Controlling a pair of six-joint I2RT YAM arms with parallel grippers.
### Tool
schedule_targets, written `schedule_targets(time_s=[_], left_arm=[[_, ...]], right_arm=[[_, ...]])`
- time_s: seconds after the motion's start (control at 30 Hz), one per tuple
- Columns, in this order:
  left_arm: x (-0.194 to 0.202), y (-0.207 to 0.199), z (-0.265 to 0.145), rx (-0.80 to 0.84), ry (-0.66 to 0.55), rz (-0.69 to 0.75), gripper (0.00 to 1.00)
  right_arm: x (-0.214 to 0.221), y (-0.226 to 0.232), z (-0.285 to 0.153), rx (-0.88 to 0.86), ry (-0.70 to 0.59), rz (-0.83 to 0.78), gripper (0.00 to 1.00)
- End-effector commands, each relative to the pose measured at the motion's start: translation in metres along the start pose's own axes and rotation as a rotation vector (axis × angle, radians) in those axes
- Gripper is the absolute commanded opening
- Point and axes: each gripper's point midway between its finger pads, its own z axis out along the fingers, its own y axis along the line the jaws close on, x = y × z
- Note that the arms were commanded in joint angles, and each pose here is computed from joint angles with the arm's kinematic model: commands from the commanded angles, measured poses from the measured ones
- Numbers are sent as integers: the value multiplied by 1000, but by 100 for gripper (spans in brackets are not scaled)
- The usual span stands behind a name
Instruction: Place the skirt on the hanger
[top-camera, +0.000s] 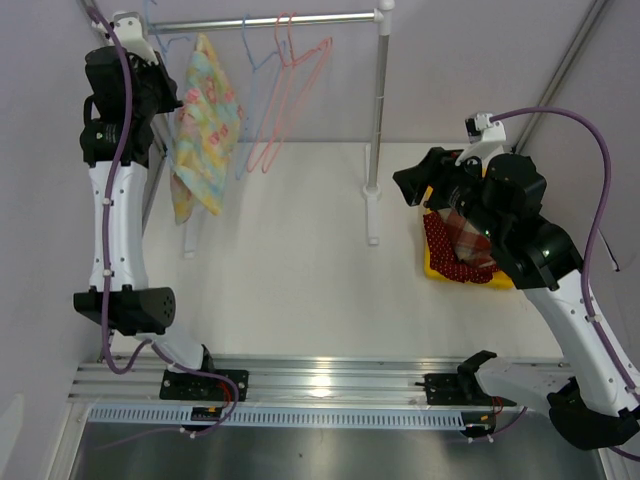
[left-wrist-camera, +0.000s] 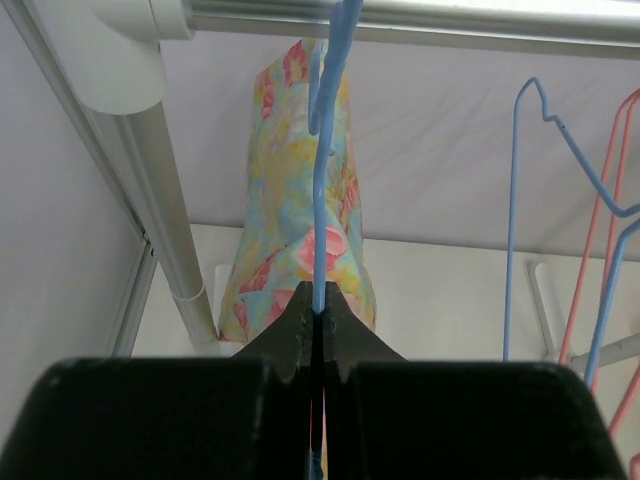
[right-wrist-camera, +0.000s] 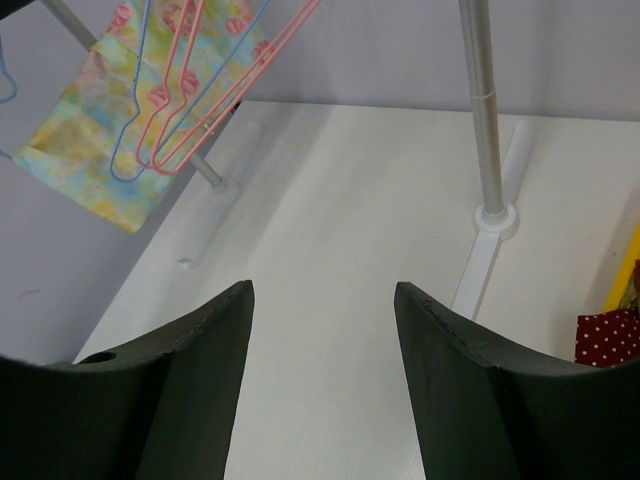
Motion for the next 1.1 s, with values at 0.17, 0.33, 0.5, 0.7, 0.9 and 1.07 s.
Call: schedule_targets(time_s=[0.17, 0.33, 0.5, 0.7, 0.9, 1.07], left_arm=[[-4, 16, 12, -40, -29, -25, 0], [13, 29, 20, -69, 6, -52, 0], [14, 33, 20, -69, 7, -67, 0], [18, 35, 20, -65, 24, -87, 0], [14, 35, 11, -74, 17, -99, 27], [-6, 30, -11, -64, -29, -98, 50]], right_arm=[[-8, -2, -1, -7, -36, -21, 65], [2, -1, 0, -25, -8, -17, 65], [9, -6, 3, -6, 6, -12, 65], [18, -11, 6, 10, 31, -8, 65], [24, -19, 7, 48, 42, -3, 65], [32, -26, 6, 75, 61, 9, 66]])
